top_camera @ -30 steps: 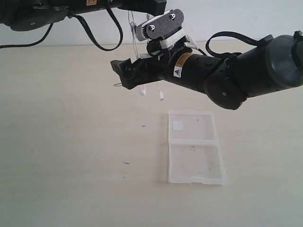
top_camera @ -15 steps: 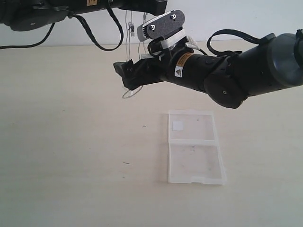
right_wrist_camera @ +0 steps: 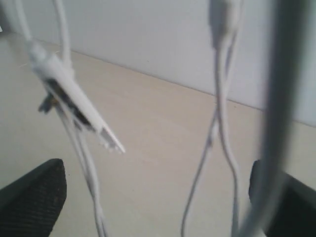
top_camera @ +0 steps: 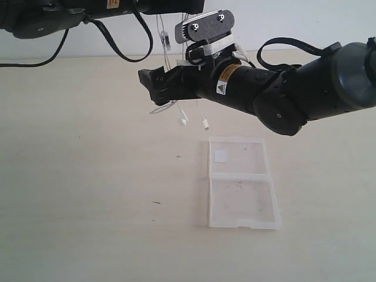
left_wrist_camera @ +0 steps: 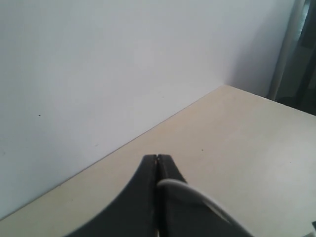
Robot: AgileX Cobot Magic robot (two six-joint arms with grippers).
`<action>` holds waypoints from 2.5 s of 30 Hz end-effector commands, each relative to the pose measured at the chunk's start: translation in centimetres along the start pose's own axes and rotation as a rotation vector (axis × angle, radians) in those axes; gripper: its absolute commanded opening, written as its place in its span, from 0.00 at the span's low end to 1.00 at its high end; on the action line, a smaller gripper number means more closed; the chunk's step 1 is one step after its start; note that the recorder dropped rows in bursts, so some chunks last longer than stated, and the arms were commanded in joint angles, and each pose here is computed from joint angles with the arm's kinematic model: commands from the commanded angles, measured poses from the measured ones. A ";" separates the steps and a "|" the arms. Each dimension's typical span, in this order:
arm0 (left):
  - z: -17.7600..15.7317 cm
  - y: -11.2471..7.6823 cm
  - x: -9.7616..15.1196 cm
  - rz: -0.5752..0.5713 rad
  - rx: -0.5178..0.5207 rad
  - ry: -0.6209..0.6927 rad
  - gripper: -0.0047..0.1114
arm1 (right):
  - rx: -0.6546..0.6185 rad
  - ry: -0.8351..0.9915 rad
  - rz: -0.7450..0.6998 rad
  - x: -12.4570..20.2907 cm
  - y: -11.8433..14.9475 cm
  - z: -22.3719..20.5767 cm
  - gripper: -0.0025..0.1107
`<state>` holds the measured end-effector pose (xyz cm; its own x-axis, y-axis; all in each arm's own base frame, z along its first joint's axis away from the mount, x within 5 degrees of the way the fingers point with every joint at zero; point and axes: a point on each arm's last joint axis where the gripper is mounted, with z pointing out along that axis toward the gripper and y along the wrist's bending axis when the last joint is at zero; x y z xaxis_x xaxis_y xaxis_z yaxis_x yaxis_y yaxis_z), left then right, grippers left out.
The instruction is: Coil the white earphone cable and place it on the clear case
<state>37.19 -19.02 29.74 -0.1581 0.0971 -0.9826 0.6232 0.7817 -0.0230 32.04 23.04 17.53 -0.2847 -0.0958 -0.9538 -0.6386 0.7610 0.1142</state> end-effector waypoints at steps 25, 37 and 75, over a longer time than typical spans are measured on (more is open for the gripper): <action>-0.2 0.0 -0.4 -0.063 -0.008 -0.005 0.04 | 0.046 -0.086 0.043 -0.6 -0.4 -0.3 0.74; -0.2 0.0 -0.4 -0.067 -0.007 -0.006 0.04 | 0.030 -0.089 0.024 -0.6 -0.3 -0.3 0.23; -0.4 -0.1 1.4 0.088 0.019 0.195 0.65 | 0.076 -0.008 -0.042 -1.0 -0.5 -0.9 0.02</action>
<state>36.82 -18.43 28.81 -0.2739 0.2086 -0.9389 0.6203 0.7843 -0.0067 31.96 22.24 17.32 -0.2808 -0.1709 -0.9444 -0.6037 0.7964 0.0354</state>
